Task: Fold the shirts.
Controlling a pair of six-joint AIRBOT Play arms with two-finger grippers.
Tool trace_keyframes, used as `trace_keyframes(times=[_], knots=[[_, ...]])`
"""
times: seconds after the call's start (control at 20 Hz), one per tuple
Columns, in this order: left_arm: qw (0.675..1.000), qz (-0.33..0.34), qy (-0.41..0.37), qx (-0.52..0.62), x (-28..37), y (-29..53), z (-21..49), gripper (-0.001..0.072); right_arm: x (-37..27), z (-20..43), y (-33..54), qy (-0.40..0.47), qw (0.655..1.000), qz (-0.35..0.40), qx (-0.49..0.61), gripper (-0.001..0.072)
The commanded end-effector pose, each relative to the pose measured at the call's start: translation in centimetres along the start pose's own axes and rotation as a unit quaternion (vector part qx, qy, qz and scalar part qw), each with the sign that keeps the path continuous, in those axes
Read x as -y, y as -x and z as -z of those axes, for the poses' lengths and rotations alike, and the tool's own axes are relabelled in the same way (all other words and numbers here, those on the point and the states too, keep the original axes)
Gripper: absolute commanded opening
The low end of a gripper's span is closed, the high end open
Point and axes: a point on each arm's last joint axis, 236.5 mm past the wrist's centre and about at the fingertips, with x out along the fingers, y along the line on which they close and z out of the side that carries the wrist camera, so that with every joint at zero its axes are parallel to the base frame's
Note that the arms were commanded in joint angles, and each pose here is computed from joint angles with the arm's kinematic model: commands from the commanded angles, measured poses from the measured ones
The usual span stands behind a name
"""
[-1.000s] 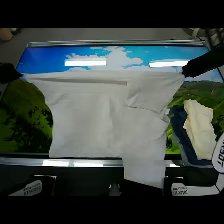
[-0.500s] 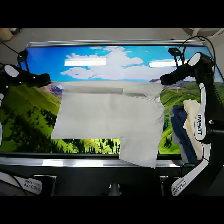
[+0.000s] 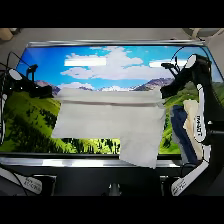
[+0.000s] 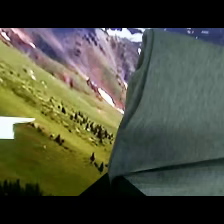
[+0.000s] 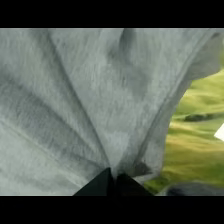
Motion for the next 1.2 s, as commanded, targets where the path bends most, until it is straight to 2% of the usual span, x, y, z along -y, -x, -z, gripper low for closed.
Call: trace_keyframes(times=[0.0, 0.55, 0.6, 0.65, 0.7, 0.75, 0.8, 0.85, 0.95, 1.15], knots=[[0.997, 0.006, -0.001, -0.073, -0.2, -1.4, 3.9, 0.0025, -2.4, 2.3, -2.1, -0.003, 0.998, -0.019, -0.064, 0.0025], [0.995, 0.021, 0.001, -0.093, 0.5, -3.0, 4.7, 0.0029, -2.2, 3.4, -4.4, -0.064, 0.994, 0.001, -0.089, 0.0032], [0.995, 0.032, 0.004, -0.093, 1.1, -2.9, 4.7, 0.0134, -2.3, 3.5, -4.6, -0.066, 0.994, -0.001, -0.091, 0.0109], [0.995, 0.039, 0.006, -0.095, 1.5, -2.7, 4.7, 0.033, -2.4, 3.6, -4.4, -0.056, 0.994, -0.003, -0.091, 0.0293], [0.994, 0.041, 0.005, -0.101, 1.5, -2.1, 4.8, 0.0427, -2.4, 3.8, -3.6, -0.04, 0.995, 0.001, -0.091, 0.0378], [0.993, 0.043, 0.004, -0.106, 1.4, -1.3, 4.7, 0.0461, -2.2, 4.0, -2.4, -0.027, 0.996, 0.014, -0.088, 0.0401], [0.993, 0.044, 0.007, -0.106, 1.2, 0.0, 4.6, 0.0461, -2.0, 4.2, -0.9, -0.016, 0.996, 0.03, -0.082, 0.045], [0.994, 0.043, 0.015, -0.101, 0.8, 1.2, 4.5, 0.0461, -1.7, 4.5, 0.7, -0.006, 0.996, 0.047, -0.076, 0.0469], [0.994, 0.04, 0.036, -0.095, 0.0, 3.5, 5.2, 0.046, -2.1, 5.1, 2.9, -0.003, 0.996, 0.06, -0.067, 0.0466], [0.988, 0.046, 0.071, -0.131, -0.7, 3.7, 12.4, 0.046, -5.8, 10.3, 0.3, -0.001, 0.995, 0.01, -0.098, 0.0459]])
